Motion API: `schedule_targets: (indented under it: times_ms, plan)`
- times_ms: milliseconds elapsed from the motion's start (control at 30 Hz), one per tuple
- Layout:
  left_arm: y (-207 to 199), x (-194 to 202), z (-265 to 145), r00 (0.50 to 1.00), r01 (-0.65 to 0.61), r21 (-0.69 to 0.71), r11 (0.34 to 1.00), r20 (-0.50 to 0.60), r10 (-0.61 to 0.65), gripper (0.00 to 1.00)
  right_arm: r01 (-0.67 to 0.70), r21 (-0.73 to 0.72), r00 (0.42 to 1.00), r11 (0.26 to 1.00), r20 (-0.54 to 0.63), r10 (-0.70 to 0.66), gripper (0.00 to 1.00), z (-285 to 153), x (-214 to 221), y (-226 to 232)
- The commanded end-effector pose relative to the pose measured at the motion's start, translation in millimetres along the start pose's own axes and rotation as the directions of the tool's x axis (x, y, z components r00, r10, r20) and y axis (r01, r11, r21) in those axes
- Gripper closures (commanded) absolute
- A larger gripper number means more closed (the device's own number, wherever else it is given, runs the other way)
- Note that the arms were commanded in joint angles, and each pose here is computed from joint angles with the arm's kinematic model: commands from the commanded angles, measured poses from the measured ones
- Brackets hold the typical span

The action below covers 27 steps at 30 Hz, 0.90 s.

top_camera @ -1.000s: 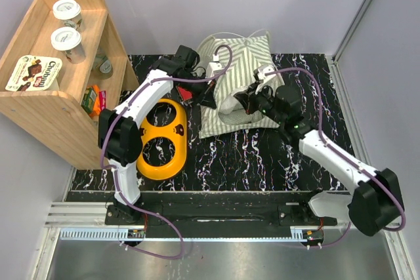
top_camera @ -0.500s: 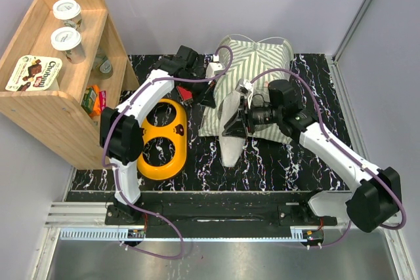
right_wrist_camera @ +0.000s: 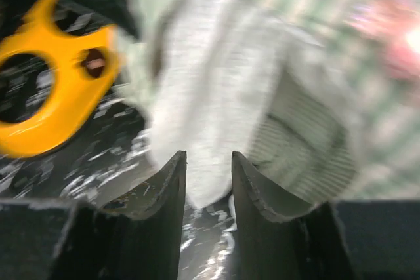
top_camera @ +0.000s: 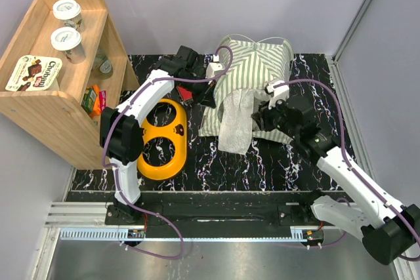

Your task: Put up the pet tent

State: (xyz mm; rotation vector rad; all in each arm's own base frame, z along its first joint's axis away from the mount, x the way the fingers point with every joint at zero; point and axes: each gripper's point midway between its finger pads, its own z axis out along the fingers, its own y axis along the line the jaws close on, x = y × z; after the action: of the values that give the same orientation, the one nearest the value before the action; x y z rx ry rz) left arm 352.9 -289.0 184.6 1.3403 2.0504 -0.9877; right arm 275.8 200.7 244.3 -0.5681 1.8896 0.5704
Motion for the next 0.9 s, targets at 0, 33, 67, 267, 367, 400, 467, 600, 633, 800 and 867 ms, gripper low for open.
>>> schedule_targets:
  times_ms: [0,33,67,267,367,400,467,600,633,800,867]
  plan:
    - [-4,-11,-6,0.999,0.009,0.01,1.0,0.042,-0.01,1.0,-0.011,0.469,0.999,0.883,0.05,-0.014,0.6,-7,10,-86]
    - [-6,-10,-5,0.999,0.008,0.012,1.0,0.04,-0.009,1.0,-0.009,0.465,0.999,0.885,0.049,-0.015,0.59,-2,12,-87]
    - [-6,-11,-6,0.999,0.006,0.013,1.0,0.042,-0.006,1.0,-0.008,0.465,0.999,0.885,0.044,-0.014,0.58,3,15,-88]
    - [-12,-9,-4,0.999,0.004,0.036,0.999,0.043,-0.006,1.0,-0.008,0.582,0.992,0.813,0.109,-0.068,0.52,12,3,-113]
    - [-17,-8,-2,0.999,0.002,0.053,0.999,0.044,-0.005,1.0,-0.003,0.605,0.987,0.796,0.129,-0.094,0.45,21,-6,-120]
    - [-18,-8,-2,0.999,-0.001,0.056,0.998,0.043,-0.002,1.0,-0.01,0.618,0.986,0.786,0.136,-0.095,0.42,24,-9,-123]
    - [-23,-8,0,0.999,-0.006,0.07,0.998,0.04,0.004,1.0,-0.007,0.637,0.983,0.771,0.144,-0.11,0.36,34,-12,-129]
    - [-33,-9,2,0.999,-0.018,0.102,0.995,0.047,0.013,1.0,0.012,0.657,0.977,0.754,0.152,-0.148,0.31,54,-17,-137]
    - [-35,-9,1,0.999,-0.019,0.108,0.994,0.048,0.014,1.0,0.022,0.678,0.978,0.735,0.139,-0.157,0.31,57,-15,-142]
    - [-38,-6,1,0.999,-0.035,0.117,0.993,0.046,0.03,1.0,-0.05,0.774,0.969,0.631,0.191,-0.157,0.37,57,-20,-170]
    - [-38,-4,1,0.999,-0.033,0.123,0.992,0.041,0.028,1.0,-0.106,0.792,0.963,0.601,0.232,-0.136,0.53,55,-24,-180]
